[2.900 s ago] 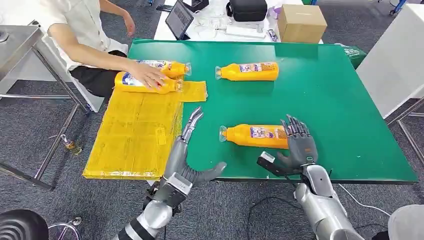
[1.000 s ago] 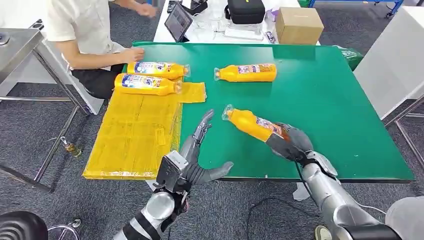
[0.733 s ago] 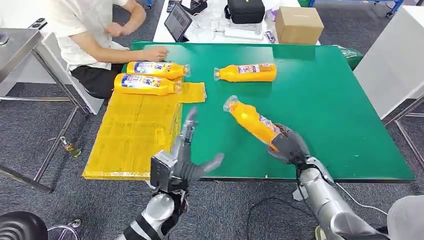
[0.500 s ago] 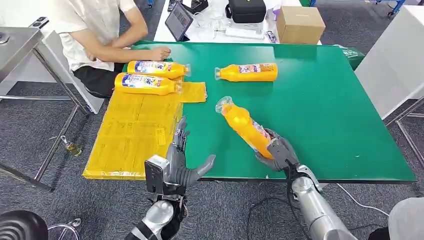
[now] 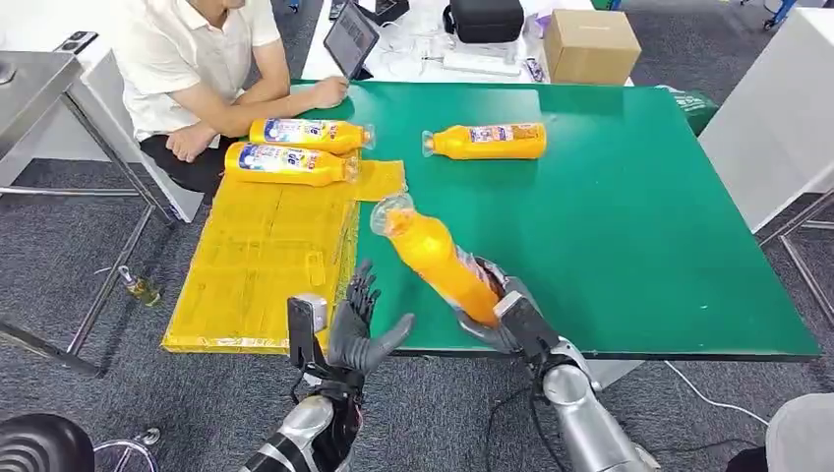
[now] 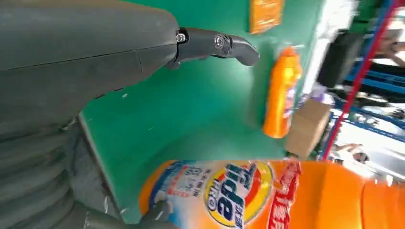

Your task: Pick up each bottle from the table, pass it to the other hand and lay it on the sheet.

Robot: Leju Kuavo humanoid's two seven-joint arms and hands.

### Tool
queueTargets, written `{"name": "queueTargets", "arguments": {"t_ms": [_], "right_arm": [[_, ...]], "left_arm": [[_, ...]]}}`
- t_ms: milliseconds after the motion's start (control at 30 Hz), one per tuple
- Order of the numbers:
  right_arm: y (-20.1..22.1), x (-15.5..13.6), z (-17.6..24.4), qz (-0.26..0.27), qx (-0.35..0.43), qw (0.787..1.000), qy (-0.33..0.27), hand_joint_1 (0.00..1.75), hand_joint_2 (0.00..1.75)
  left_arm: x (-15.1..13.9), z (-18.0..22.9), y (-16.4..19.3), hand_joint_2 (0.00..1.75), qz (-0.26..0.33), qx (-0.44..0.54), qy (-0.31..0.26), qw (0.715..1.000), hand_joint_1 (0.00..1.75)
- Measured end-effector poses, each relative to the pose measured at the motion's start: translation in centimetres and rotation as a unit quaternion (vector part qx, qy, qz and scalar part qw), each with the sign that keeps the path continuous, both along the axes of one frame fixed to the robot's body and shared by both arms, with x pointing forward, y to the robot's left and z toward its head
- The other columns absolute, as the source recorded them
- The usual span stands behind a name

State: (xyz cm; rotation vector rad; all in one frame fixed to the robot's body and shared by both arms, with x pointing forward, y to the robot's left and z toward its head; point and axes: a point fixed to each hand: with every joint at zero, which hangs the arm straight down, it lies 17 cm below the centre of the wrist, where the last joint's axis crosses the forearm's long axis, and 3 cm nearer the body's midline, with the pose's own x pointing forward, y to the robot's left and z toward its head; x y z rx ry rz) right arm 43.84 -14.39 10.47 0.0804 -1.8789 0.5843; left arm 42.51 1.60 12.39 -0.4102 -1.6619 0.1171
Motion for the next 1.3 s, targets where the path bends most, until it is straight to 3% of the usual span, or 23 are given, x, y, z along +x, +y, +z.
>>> {"name": "queueTargets", "arguments": {"t_ms": [200,467,667,800,833,867,900,1133,1167,1200,1233,1300], "right_arm": [[3.9,-2.5,-0.9,0.062,0.008,0.998,0.019,1.75,1.75],[8.4,-5.7,-1.4,0.123,0.014,0.992,0.029,1.75,1.75],[9.0,-6.2,-1.1,0.132,0.015,0.991,0.025,1.75,1.75],[9.1,-6.1,-0.8,0.133,0.015,0.991,0.023,1.75,1.75],[9.0,-6.1,-0.7,0.132,0.016,0.991,0.022,1.75,1.75],[9.0,-6.1,-0.6,0.132,0.015,0.991,0.022,1.75,1.75],[8.9,-6.1,-0.6,0.132,0.015,0.991,0.021,1.75,1.75],[8.7,-5.9,-0.3,0.129,0.017,0.991,0.021,1.71,1.75],[8.7,-5.9,-0.3,0.128,0.017,0.991,0.021,1.47,1.75],[8.7,-5.9,-0.4,0.128,0.016,0.991,0.022,0.8,1.75],[8.7,-5.9,-0.4,0.128,0.018,0.991,0.022,0.0,1.75],[8.8,-6.0,-0.1,0.131,0.024,0.991,0.022,0.0,1.75]], "left_arm": [[0.3,1.4,-0.6,1.75,-0.013,-0.002,-0.013,1.0,0.0],[-0.3,6.8,-1.2,1.75,-0.036,-0.059,-0.063,0.996,0.0],[-0.6,7.8,-1.1,1.75,-0.04,-0.073,-0.069,0.994,0.0],[-0.5,7.3,-1.5,1.75,-0.06,-0.1,-0.042,0.992,0.0],[-0.5,7.3,-1.6,1.75,-0.067,-0.107,-0.038,0.991,0.09],[-0.5,7.3,-1.7,1.75,-0.07,-0.107,-0.038,0.991,1.57],[-0.5,7.3,-1.8,1.75,-0.072,-0.101,-0.041,0.991,1.75],[0.3,6.3,-2.8,1.75,-0.087,-0.063,-0.037,0.993,1.75],[0.4,6.2,-3.0,1.75,-0.089,-0.06,-0.036,0.994,1.75],[0.6,6.1,-3.0,1.75,-0.09,-0.056,-0.036,0.994,1.75],[0.7,6.0,-3.1,1.75,-0.093,-0.054,-0.035,0.994,1.75],[1.0,5.8,-3.4,1.75,-0.099,-0.049,-0.033,0.993,1.75]]}}
